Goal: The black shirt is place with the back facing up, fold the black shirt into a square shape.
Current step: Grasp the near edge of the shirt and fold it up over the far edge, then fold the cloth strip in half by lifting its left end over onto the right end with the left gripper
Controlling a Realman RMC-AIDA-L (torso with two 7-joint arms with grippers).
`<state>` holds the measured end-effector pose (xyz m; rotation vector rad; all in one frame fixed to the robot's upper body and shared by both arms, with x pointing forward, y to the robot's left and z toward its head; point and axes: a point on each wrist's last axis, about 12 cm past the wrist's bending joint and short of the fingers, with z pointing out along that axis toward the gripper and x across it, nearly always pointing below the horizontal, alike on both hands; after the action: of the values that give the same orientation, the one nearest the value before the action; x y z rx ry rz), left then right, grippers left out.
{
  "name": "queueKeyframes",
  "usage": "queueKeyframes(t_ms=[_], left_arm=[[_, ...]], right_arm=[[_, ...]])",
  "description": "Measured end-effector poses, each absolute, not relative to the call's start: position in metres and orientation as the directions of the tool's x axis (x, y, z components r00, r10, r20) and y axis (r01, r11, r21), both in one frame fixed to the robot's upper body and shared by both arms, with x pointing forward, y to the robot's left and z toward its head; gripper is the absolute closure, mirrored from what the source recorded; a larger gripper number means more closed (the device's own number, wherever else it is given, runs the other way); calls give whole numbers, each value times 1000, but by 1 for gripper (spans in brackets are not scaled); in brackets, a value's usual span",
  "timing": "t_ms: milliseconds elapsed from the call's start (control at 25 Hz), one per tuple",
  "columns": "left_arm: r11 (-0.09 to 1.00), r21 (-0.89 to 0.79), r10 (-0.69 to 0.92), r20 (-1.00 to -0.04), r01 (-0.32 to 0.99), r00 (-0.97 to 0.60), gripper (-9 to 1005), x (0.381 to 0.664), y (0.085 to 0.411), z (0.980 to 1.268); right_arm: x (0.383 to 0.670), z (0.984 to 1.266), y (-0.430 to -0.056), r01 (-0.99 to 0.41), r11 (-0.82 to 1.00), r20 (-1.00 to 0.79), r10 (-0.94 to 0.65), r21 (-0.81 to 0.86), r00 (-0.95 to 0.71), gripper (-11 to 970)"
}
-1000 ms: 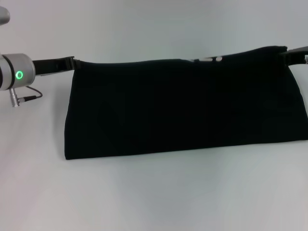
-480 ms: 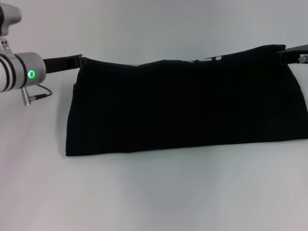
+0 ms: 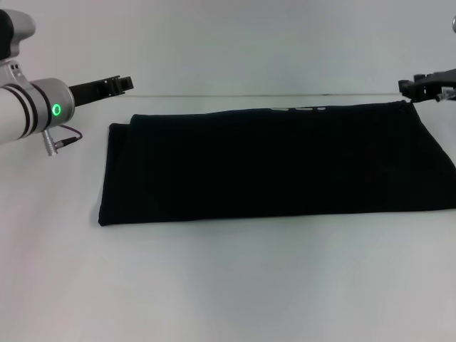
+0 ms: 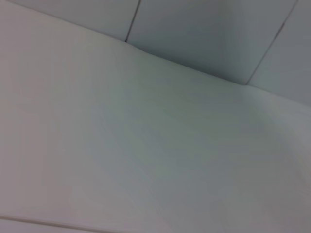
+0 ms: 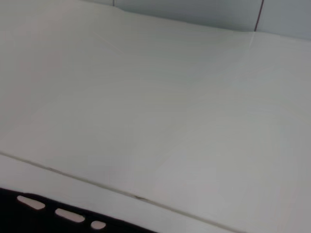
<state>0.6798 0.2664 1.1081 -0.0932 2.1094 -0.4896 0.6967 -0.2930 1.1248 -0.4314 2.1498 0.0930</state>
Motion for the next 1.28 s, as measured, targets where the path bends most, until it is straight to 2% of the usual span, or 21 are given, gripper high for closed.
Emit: queueKeyframes(t_ms=[80,280,400,440,560,760,960,1280], left_arm=[[920,-378,-261,-791,107,-554,715,679,267,1106],[906,-411,-294,-783,102,-548,523,673,279,1106],[857,-472,-281,-764,207,-581,400,660,285,1111],[814,-516,-274,-747,268,-607,359,650,287,1113],[702,-624,-277,-683,343,-676,236,626,292,1116],[581,-750,-305,-561,317,-769,157,595,302,1115],[497,-830,-308,-441,252,-843,149,573,307,1110],[512,-859,-322,-187,-4,-928,140,562,307,1094]], right_arm=[[699,1128,-294,-330,938,-814,-275,-109,-512,733],[700,1140,-299,-335,940,-832,-231,-57,-505,491],[692,1147,-300,-397,917,-831,-188,42,-523,431],[683,1151,-299,-458,881,-831,-164,118,-531,411],[671,1155,-297,-519,831,-833,-136,199,-537,351],[646,1151,-292,-595,720,-827,-54,356,-560,257],[627,1145,-283,-670,622,-830,-56,406,-555,189],[624,1148,-273,-718,574,-844,-85,393,-530,19]])
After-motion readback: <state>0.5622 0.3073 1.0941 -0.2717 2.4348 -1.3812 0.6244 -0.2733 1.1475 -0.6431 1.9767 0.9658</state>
